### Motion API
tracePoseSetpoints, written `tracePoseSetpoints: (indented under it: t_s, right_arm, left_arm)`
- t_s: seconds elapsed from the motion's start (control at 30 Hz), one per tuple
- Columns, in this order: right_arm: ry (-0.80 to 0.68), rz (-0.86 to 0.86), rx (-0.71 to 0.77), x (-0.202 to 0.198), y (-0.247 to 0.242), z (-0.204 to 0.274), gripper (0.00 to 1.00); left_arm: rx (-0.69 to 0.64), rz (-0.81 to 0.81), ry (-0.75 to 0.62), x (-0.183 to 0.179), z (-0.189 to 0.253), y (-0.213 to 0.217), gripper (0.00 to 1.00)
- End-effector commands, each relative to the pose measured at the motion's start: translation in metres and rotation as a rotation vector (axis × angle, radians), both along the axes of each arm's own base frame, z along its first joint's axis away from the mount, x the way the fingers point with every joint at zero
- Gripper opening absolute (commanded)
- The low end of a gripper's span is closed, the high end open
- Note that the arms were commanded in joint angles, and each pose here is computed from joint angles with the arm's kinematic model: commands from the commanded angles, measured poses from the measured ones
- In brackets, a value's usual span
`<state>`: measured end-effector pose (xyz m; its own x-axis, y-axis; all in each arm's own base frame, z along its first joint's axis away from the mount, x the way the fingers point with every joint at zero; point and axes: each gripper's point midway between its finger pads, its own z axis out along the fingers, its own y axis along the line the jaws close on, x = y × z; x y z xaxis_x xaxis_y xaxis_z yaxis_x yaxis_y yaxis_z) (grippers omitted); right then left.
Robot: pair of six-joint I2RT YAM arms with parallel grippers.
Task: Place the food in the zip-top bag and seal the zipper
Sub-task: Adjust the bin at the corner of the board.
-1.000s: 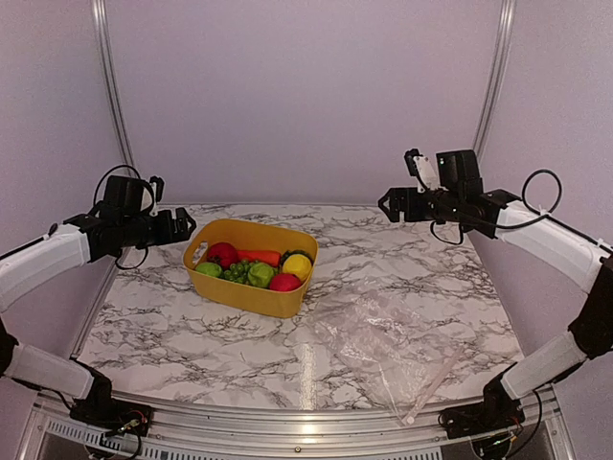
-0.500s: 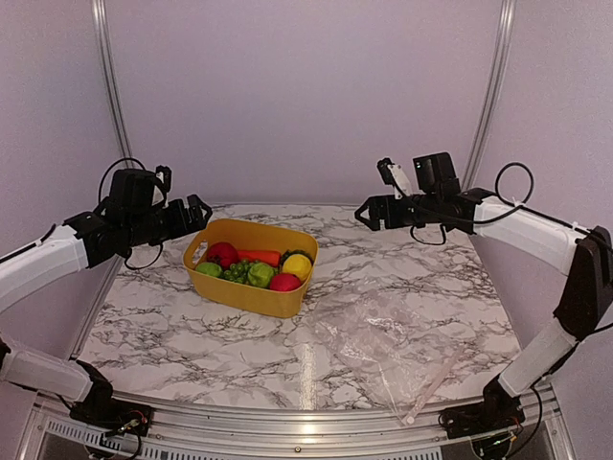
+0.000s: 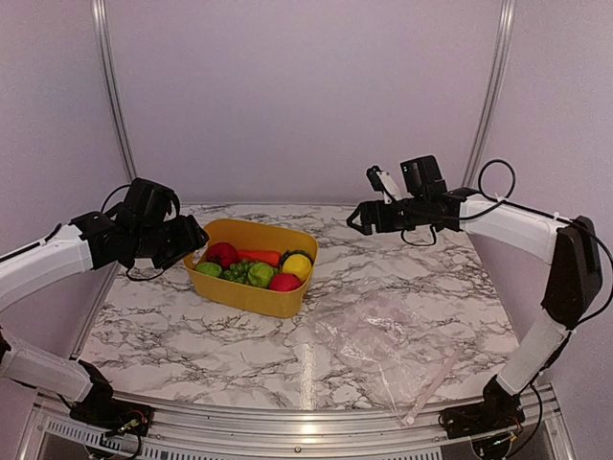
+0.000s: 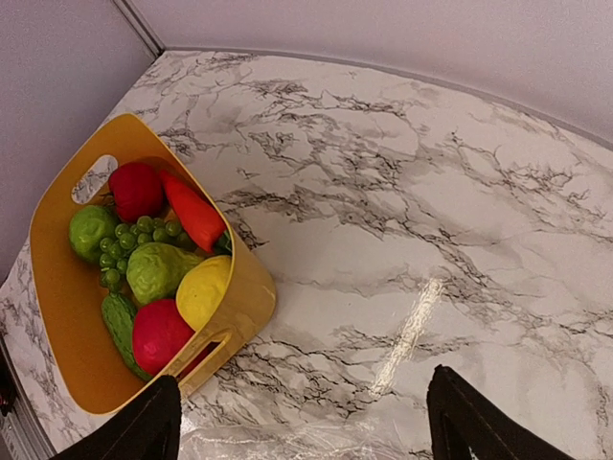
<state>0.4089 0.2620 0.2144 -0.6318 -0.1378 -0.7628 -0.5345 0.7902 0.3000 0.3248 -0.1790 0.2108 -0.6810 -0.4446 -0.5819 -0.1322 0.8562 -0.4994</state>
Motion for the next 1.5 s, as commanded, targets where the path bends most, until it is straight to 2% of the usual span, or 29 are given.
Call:
tracePoseSetpoints:
  t_s: [0.0,0.2,0.4,0.43,0.47,0.53,0.73,0.97,1.17,1.27,1.47]
  right_arm:
    - [0.029,0.03,0.024,-0.007,0.011,0.004,0.85]
    - [0.059,0.034,0.04,-0.011,0.012,-0.003,0.84]
    - [0.082,0.05,0.047,-0.02,0.014,-0.008,0.84]
    - [0.081,0.05,0.046,-0.021,0.013,-0.008,0.84]
    - [0.084,0.05,0.044,-0.022,0.013,-0.009,0.84]
    - [0.083,0.05,0.045,-0.024,0.011,-0.009,0.84]
    - [0.09,0.044,0.041,-0.032,0.007,-0.012,0.84]
    - [0.096,0.04,0.027,-0.036,0.003,-0.013,0.84]
    - [0.103,0.037,0.015,-0.038,0.001,-0.015,0.84]
    - [0.105,0.038,0.01,-0.038,0.0,-0.017,0.84]
    - [0.108,0.046,0.012,-0.038,0.002,-0.018,0.84]
  left_arm:
    - [0.014,0.177,0.106,-0.018,-0.029,0.03,0.66]
    - [-0.058,0.24,0.174,-0.017,-0.054,0.024,0.66]
    - [-0.048,0.277,0.223,-0.009,-0.07,0.019,0.68]
    - [-0.042,0.279,0.229,-0.008,-0.072,0.018,0.71]
    - [-0.035,0.282,0.237,-0.006,-0.075,0.018,0.84]
    - [-0.022,0.276,0.25,-0.002,-0.08,0.014,0.98]
    - [0.001,0.265,0.28,0.009,-0.092,0.005,0.99]
    - [0.019,0.215,0.28,0.021,-0.092,-0.007,0.89]
    - [0.086,0.164,0.251,0.031,-0.084,-0.009,0.73]
    - [0.117,0.136,0.237,0.035,-0.083,-0.011,0.69]
    - [0.168,0.038,0.242,0.043,-0.091,-0.022,0.49]
